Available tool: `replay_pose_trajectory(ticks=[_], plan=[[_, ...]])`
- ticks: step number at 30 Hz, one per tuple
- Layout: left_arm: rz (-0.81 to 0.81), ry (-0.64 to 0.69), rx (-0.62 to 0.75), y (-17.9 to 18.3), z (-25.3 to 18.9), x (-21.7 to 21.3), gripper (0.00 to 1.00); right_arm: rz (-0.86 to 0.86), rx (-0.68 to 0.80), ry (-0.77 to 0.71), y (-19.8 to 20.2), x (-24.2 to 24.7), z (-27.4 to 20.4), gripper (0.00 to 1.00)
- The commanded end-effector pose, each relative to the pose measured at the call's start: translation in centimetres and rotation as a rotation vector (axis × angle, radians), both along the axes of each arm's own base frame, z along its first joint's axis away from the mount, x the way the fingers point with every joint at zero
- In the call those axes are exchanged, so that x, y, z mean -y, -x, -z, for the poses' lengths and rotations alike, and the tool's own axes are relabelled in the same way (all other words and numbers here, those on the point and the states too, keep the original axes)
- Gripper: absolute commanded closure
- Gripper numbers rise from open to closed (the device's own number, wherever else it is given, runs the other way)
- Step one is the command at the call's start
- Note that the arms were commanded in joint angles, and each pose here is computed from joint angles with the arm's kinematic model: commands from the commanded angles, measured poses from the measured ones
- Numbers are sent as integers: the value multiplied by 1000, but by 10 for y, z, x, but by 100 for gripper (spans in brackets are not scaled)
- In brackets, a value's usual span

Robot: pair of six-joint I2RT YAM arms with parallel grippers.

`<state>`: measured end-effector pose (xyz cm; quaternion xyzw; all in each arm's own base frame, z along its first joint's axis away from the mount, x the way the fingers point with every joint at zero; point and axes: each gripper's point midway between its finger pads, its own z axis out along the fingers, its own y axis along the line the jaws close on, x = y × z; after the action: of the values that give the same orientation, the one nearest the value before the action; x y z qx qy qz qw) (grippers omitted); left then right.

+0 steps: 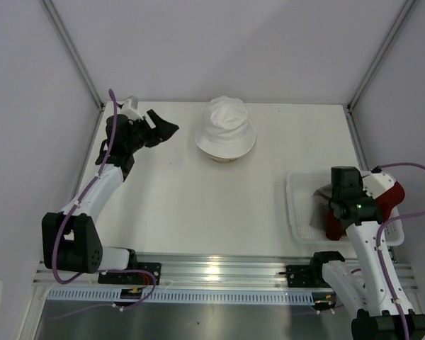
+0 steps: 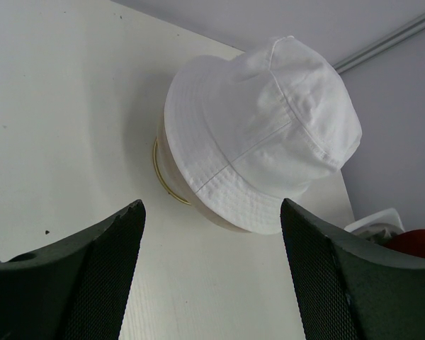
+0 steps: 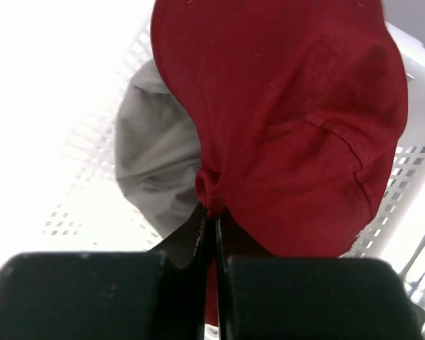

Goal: Stack the hats

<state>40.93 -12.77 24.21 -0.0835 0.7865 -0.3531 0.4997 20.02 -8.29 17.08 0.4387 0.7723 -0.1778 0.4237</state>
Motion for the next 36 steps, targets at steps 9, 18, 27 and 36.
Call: replay_pose_trajectory(ticks=[9,18,27,36], plan=[[164,-12,95,30,-56,31,21,-561,332,-118,-89,-81,-145,100],[314,-38,161,73,-97,76,23,-732,467,-162,-147,-137,-199,100],[471,-20,341,132,-143,138,20,-912,597,-338,-198,-201,-216,100],[520,-8,428,131,-137,205,22,-976,577,-406,-201,-223,-224,100]])
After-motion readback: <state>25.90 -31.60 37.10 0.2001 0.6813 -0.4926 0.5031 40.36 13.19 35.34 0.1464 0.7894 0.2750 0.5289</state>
